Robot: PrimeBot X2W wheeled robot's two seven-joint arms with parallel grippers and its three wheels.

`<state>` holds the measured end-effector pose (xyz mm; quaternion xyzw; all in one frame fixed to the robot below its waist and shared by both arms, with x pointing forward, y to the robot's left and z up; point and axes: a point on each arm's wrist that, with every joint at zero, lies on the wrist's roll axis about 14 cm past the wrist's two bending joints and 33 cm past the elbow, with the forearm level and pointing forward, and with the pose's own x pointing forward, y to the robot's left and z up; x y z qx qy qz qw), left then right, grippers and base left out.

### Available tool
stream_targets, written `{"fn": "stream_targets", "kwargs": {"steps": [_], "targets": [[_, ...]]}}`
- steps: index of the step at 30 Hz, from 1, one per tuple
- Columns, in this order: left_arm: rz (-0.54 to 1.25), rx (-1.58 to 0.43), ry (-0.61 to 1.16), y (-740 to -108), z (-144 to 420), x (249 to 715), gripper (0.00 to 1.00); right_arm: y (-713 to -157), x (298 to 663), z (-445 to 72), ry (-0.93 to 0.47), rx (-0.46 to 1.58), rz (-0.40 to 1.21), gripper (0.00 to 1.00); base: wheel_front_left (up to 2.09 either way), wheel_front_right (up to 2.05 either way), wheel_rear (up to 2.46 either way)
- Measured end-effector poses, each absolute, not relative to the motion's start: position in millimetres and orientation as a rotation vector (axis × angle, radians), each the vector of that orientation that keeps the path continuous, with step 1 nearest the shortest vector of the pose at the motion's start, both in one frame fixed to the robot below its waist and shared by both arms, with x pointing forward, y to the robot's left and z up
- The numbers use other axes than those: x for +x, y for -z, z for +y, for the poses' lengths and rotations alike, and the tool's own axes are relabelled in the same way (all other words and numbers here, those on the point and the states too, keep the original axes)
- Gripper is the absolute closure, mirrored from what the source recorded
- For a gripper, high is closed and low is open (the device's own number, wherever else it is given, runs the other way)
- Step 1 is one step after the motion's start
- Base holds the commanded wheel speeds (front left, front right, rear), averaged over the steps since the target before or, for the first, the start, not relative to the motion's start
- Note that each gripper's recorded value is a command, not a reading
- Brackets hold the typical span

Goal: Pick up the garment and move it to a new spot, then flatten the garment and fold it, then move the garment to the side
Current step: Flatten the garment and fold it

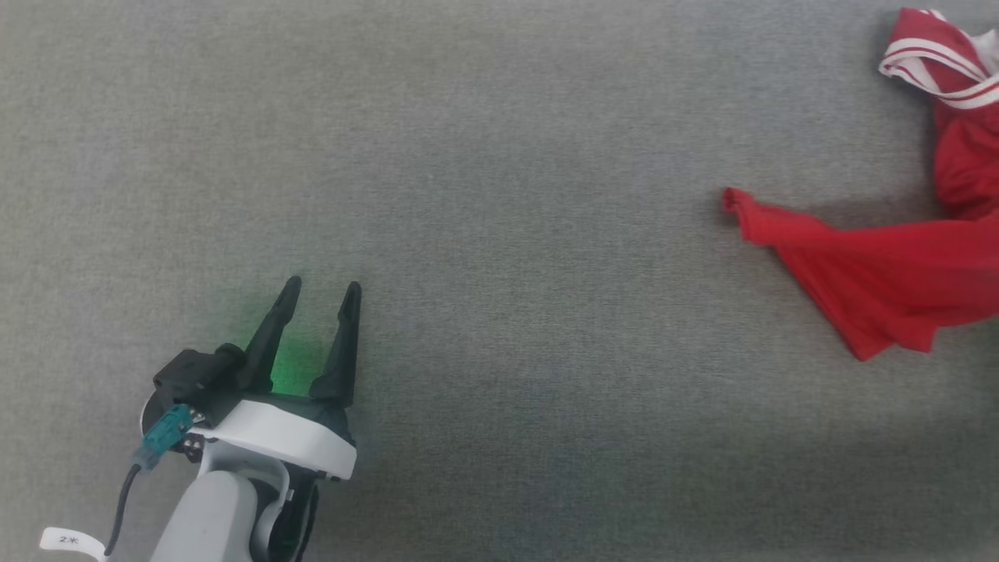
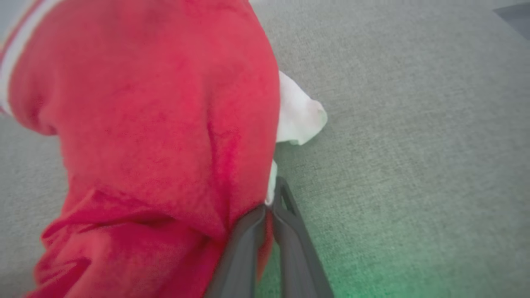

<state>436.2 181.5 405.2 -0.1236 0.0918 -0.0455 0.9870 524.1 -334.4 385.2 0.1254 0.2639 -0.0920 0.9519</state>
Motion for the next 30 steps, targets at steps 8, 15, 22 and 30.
{"fn": "stream_targets", "kwargs": {"steps": [8,15,22,30], "targets": [[0.119,-0.17,0.206,-434,170,450,0.0,-416,499,-345,0.186,0.139,0.355,0.0,0.0,0.0,0.0],[0.031,-0.009,0.486,-472,120,475,0.0,-459,457,-340,0.175,0.148,0.124,0.0,0.0,0.0,0.0],[0.068,0.172,0.877,-506,11,498,0.0,-508,402,-338,0.236,0.214,-0.078,0.0,0.0,0.0,0.0],[0.397,0.298,1.187,-522,-121,500,0.0,-525,337,-343,0.369,0.254,-0.161,0.0,0.0,0.0,0.0]]}}
